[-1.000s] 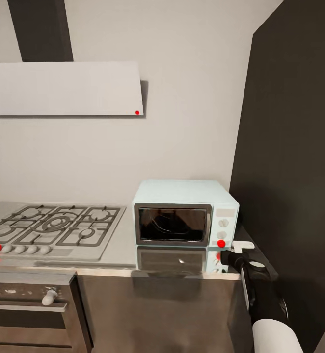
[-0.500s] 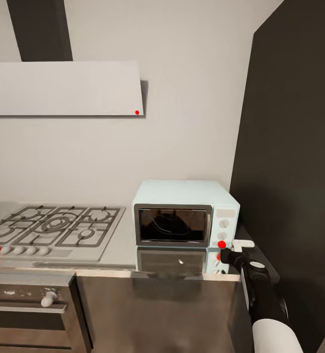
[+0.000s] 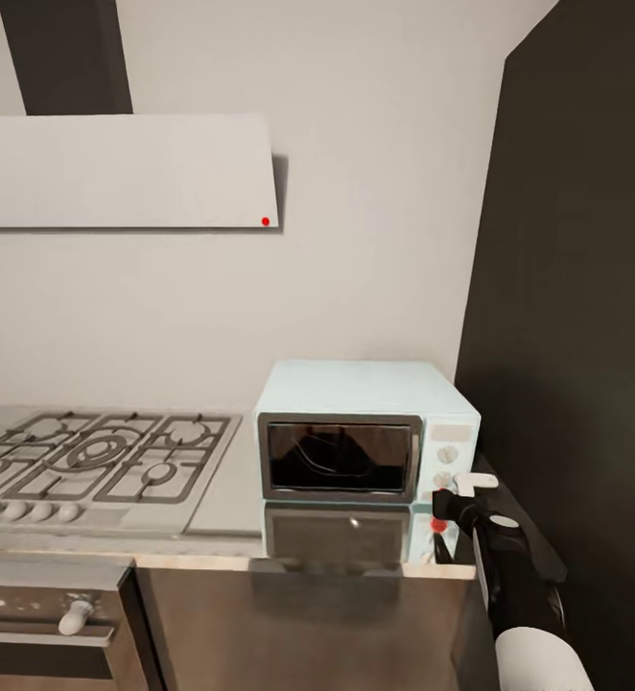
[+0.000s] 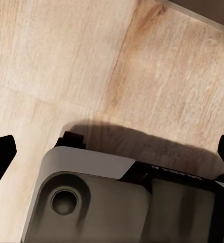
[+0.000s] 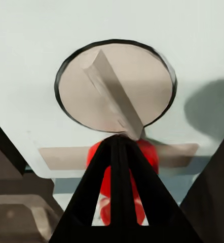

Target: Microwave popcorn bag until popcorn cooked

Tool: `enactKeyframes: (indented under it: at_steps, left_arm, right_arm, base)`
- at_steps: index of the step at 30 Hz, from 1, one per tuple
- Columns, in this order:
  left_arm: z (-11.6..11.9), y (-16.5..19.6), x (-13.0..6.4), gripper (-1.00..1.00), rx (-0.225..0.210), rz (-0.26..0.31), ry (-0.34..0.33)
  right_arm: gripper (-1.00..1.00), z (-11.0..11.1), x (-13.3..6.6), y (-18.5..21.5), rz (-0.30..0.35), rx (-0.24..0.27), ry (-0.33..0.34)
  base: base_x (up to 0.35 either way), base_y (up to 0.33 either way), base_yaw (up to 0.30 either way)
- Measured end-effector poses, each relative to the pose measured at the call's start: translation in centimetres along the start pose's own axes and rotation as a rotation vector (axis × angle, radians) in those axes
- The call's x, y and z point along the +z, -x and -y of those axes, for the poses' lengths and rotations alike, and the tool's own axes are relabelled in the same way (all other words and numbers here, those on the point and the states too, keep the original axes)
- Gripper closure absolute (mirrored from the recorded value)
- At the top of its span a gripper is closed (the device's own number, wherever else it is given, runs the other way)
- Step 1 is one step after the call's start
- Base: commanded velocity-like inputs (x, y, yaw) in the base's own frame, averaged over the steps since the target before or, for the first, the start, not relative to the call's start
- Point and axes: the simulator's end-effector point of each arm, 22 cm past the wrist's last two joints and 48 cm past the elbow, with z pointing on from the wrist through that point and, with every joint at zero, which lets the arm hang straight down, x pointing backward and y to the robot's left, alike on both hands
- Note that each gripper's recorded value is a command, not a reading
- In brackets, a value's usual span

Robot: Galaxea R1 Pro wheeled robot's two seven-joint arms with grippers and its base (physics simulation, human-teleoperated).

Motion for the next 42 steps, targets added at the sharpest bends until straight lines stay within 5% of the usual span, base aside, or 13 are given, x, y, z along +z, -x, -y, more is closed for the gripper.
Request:
enactKeyframes:
  at_steps: [8,21,24,27,29,31,33,36,37,39,42]
  left_arm:
    - [0.0,0.0,-0.2,-1.00,0.001,0.003,-0.001]
    - [0.2,0.0,0.3,-1.00,0.001,-0.008,-0.001]
    - [0.3,0.0,0.3,-1.00,0.002,-0.008,-0.001]
    - [0.3,0.0,0.3,-1.00,0.002,-0.008,-0.002]
    - [0.3,0.0,0.3,-1.00,0.001,-0.008,-0.001]
    - [0.2,0.0,0.3,-1.00,0.000,-0.008,-0.001]
    - [0.2,0.0,0.3,-1.00,0.001,-0.008,0.000]
    - [-0.1,0.1,0.3,-1.00,0.000,-0.006,0.003]
    - [-0.1,0.0,0.3,-1.00,-0.001,-0.007,0.004]
    - [-0.2,0.0,0.3,-1.00,-0.001,-0.007,0.004]
    - [-0.4,0.1,0.3,-1.00,0.001,-0.006,0.007]
  right_arm:
    - [1.00,-0.1,0.2,-1.4,-0.036,-0.005,0.005]
    - [1.00,-0.1,1.1,-1.7,-0.041,-0.011,0.006]
    - [1.00,0.7,0.2,1.4,0.020,-0.014,-0.018]
    - [1.00,3.2,-2.7,6.6,0.076,0.012,-0.086]
    - [1.00,4.3,-3.8,6.0,0.050,0.025,-0.111]
    - [1.00,4.7,-3.9,1.9,-0.023,0.023,-0.116]
    - [1.00,4.4,-3.9,-6.8,-0.173,0.024,-0.101]
    - [1.00,2.6,-5.0,-28.5,-0.503,-0.013,0.001]
    - [1.00,1.3,-7.0,-35.1,-0.600,-0.013,0.044]
    - [1.00,-1.1,-10.9,-43.1,-0.682,-0.015,0.087]
    - [1.00,-0.4,-16.6,-49.6,-0.749,-0.035,0.014]
  base:
    - [-0.011,0.000,0.000]
    - [-0.309,0.000,0.000]
    - [-0.324,0.000,0.000]
    - [-0.324,0.000,0.000]
    - [-0.324,0.000,0.000]
    - [-0.319,0.000,0.000]
    - [-0.159,0.000,0.000]
    - [-0.021,0.000,0.000]
    - [-0.004,0.000,0.000]
    - [-0.001,0.000,0.000]
    - [0.000,0.000,0.000]
